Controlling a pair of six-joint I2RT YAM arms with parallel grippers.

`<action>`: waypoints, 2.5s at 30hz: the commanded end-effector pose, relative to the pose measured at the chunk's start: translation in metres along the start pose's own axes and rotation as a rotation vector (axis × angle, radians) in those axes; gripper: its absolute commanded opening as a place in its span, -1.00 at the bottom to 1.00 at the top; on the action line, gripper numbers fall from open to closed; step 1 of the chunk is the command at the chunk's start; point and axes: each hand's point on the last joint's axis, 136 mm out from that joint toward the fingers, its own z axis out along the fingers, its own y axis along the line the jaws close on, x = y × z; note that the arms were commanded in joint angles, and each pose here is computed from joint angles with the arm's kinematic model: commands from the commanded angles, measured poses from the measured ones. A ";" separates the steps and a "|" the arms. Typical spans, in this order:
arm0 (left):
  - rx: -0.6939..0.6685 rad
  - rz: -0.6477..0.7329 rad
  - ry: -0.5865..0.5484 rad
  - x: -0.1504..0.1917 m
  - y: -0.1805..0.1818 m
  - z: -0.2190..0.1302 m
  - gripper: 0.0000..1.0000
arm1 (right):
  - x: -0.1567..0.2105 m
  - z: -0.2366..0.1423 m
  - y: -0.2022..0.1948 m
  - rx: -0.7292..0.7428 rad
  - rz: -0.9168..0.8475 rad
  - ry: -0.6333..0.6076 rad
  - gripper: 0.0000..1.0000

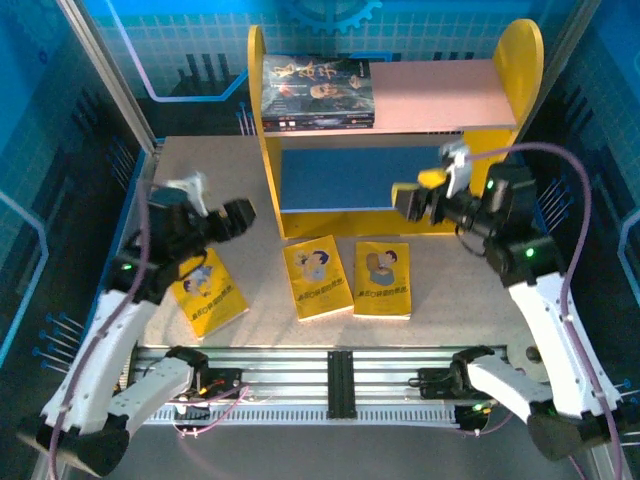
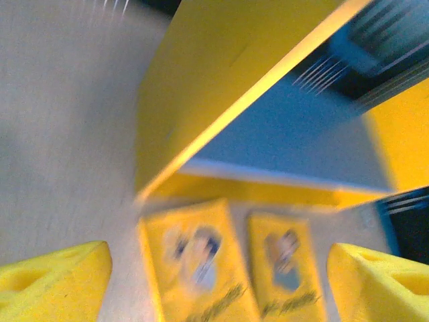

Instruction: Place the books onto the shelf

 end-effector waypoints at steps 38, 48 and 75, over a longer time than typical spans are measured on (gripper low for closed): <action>-0.190 -0.225 0.486 0.224 0.055 0.148 0.68 | 0.348 0.175 -0.054 0.169 0.219 0.804 -0.27; 0.044 -0.193 0.490 0.214 -0.008 0.160 0.67 | 0.370 0.172 -0.032 0.097 0.261 0.840 -0.36; 0.004 -0.057 0.319 0.158 -0.024 0.123 -0.60 | 0.286 0.156 0.026 -0.095 0.244 0.661 -0.18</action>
